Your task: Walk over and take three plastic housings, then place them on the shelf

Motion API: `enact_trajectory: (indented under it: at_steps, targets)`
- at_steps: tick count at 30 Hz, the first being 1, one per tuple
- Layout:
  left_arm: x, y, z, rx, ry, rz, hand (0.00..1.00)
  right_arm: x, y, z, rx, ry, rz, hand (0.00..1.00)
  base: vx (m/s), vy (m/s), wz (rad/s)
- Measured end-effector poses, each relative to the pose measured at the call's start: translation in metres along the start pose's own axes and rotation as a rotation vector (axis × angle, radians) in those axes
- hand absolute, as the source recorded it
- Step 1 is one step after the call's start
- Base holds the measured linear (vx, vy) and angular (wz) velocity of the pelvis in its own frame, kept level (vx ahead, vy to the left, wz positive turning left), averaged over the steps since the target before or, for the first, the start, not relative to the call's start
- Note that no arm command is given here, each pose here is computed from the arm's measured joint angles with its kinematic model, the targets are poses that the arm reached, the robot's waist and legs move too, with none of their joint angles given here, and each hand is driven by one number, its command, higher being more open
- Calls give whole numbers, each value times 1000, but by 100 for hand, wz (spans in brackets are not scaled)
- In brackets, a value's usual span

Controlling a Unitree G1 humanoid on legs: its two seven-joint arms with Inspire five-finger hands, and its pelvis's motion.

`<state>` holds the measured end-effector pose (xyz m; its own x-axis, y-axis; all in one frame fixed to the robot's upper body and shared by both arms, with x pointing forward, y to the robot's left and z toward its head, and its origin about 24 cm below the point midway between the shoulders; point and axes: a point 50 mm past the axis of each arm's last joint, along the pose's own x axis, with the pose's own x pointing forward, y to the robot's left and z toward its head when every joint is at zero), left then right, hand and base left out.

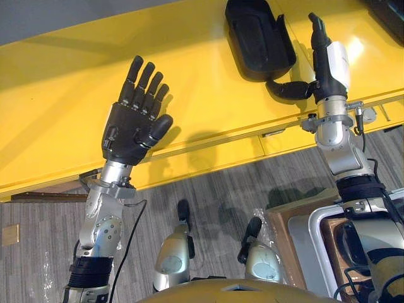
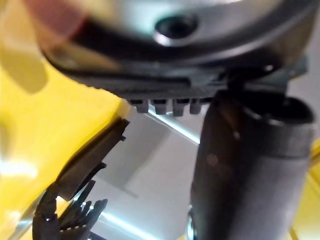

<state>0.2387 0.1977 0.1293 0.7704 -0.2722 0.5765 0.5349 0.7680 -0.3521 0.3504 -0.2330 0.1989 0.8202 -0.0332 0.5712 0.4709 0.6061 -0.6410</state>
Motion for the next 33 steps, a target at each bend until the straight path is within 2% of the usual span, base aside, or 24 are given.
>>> enact_trajectory:
  at_steps: [8,14,20,25,29,33]
  targets:
    - [-1,-3,3,8,-20,-15,100,-6,-1,-1,13,4,-3,100,0,0,0]
    - [-9,-15,10,14,-31,-37,100,-56,-5,1,-9,-61,-26,100,24,-8,-3]
    - [-34,-14,1,-12,-7,39,100,-114,-31,15,134,-104,-204,100,33,-21,-17]
    - [-36,-22,-5,-39,-5,12,100,-146,-26,11,315,17,-271,100,73,-25,-19]
    - [-26,-40,-19,-114,-14,-65,100,-166,-12,6,464,165,-330,100,31,-12,-26]
    - [-22,-59,-36,-210,25,-128,100,-186,-1,-1,510,325,-341,100,-30,14,-65]
